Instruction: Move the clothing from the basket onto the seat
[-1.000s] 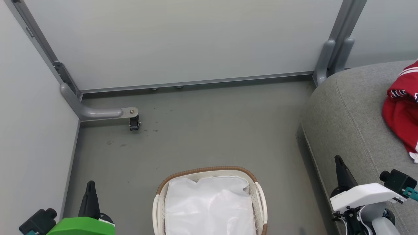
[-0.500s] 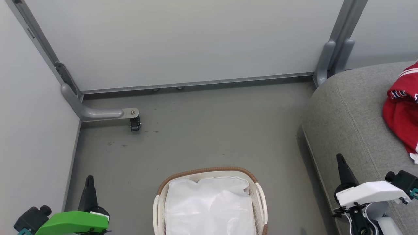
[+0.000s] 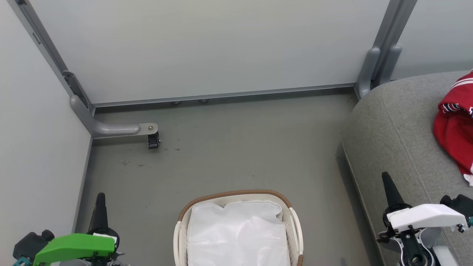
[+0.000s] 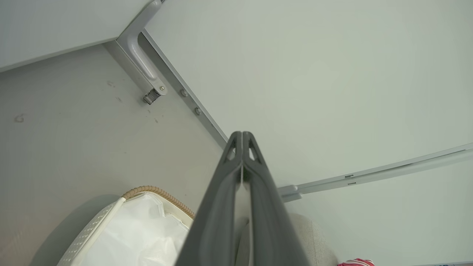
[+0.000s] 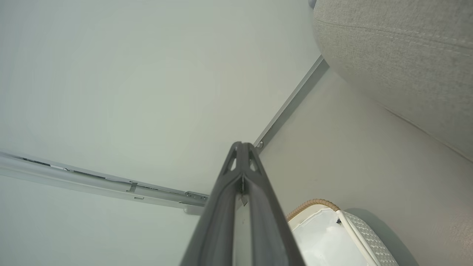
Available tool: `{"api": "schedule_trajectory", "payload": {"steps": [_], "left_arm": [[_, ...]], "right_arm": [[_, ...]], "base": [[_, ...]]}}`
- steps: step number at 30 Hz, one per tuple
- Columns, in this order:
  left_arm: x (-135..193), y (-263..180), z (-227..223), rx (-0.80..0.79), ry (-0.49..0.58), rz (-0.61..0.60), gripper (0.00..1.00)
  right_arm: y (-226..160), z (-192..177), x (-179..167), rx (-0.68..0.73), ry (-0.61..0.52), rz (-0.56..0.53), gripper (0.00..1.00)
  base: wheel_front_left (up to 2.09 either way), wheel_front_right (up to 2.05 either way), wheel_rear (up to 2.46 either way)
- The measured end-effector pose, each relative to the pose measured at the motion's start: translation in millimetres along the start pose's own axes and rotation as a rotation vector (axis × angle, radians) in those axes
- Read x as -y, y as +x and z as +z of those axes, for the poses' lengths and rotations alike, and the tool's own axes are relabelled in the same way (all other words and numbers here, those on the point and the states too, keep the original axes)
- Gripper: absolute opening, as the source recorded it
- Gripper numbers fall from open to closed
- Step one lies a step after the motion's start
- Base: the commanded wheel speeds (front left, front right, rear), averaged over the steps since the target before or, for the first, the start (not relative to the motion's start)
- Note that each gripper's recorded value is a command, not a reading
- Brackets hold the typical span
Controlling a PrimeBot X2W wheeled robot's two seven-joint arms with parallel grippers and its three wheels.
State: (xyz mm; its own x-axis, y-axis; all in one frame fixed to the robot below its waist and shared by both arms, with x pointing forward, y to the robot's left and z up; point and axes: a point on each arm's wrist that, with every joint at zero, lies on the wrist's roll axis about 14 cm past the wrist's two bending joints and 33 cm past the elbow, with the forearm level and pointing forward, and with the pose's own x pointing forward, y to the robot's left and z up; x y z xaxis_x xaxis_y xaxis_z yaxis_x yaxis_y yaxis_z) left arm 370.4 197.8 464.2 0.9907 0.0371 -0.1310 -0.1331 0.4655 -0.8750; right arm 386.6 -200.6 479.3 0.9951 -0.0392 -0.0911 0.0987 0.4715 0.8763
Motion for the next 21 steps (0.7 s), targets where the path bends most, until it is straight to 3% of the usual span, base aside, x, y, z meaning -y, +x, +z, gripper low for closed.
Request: {"api": "schedule_trajectory", "payload": {"steps": [21], "left_arm": [[12,5,7,0.0,-0.192,-0.035,0.0]], "right_arm": [[1,4,-8,-0.005,0.193,0.027,0.0]], "base": [[0.0,0.0,0.0]]}}
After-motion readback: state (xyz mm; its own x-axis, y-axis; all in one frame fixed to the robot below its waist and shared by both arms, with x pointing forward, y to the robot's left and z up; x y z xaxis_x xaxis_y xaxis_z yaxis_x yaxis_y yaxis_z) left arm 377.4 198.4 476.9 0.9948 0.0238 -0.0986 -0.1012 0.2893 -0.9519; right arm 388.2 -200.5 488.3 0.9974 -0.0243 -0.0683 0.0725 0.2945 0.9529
